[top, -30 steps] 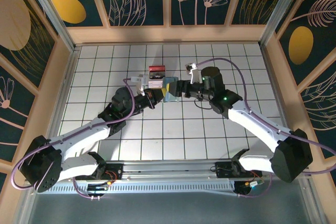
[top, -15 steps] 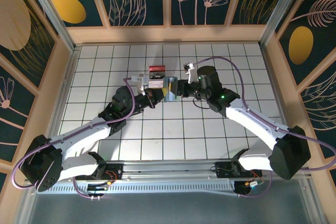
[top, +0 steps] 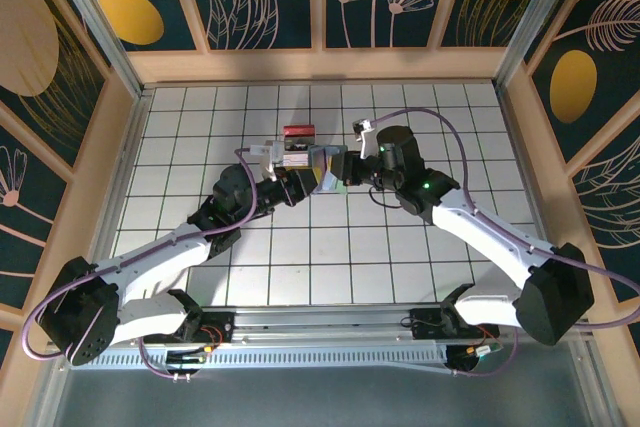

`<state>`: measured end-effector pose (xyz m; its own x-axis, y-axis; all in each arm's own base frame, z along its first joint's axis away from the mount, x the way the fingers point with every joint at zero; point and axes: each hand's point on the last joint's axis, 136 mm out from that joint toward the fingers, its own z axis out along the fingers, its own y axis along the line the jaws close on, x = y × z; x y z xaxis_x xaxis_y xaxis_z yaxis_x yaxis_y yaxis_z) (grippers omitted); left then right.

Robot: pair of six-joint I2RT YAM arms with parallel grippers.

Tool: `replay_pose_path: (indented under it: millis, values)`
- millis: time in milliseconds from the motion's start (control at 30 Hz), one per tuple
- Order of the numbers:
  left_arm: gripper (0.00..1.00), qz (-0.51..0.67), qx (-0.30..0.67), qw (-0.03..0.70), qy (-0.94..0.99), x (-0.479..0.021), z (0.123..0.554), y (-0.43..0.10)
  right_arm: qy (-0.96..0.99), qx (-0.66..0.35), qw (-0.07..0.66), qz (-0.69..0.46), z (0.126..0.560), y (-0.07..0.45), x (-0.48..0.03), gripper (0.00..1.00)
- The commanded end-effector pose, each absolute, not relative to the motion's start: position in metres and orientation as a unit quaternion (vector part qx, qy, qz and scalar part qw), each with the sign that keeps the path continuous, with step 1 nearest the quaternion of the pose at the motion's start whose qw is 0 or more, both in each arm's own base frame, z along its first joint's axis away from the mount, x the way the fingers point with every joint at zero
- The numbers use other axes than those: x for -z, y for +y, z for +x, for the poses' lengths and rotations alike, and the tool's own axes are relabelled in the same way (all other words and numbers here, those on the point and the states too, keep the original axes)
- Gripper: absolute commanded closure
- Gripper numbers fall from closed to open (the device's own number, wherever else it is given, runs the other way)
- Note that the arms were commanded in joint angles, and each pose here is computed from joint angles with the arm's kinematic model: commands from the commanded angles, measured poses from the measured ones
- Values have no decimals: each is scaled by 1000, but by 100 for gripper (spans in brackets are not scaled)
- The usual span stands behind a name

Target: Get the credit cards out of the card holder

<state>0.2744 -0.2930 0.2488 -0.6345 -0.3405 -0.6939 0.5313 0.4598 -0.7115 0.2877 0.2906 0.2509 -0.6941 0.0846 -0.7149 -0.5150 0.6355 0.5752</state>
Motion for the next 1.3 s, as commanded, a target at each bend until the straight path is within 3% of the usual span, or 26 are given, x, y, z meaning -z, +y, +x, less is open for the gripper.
replay_pose_path:
  millis: [0, 100, 267, 367, 567, 667, 800, 1033, 1267]
  values:
    - [45, 61, 527, 440, 725, -268, 277, -293, 798, -436, 390, -147, 277, 294, -282, 88]
    - [36, 60, 523, 440, 727, -266, 278, -293, 796, -438, 390, -148, 276, 295, -284, 88]
    - [36, 55, 514, 438, 736, -260, 282, -292, 790, -449, 388, -153, 272, 296, -288, 88]
    - [44, 52, 505, 439, 741, -256, 284, -291, 783, -461, 385, -159, 267, 297, -291, 88]
    - [74, 54, 495, 448, 743, -256, 285, -288, 769, -480, 387, -169, 259, 293, -298, 84]
    - [87, 57, 492, 455, 740, -259, 284, -285, 777, -469, 390, -155, 263, 282, -292, 76]
    - [99, 59, 485, 464, 739, -263, 282, -280, 794, -441, 398, -127, 269, 266, -284, 53]
    - [100, 58, 478, 472, 739, -266, 282, -277, 808, -413, 403, -114, 274, 259, -280, 29]
    - [100, 50, 466, 471, 747, -263, 286, -275, 814, -398, 400, -139, 272, 275, -279, 22]
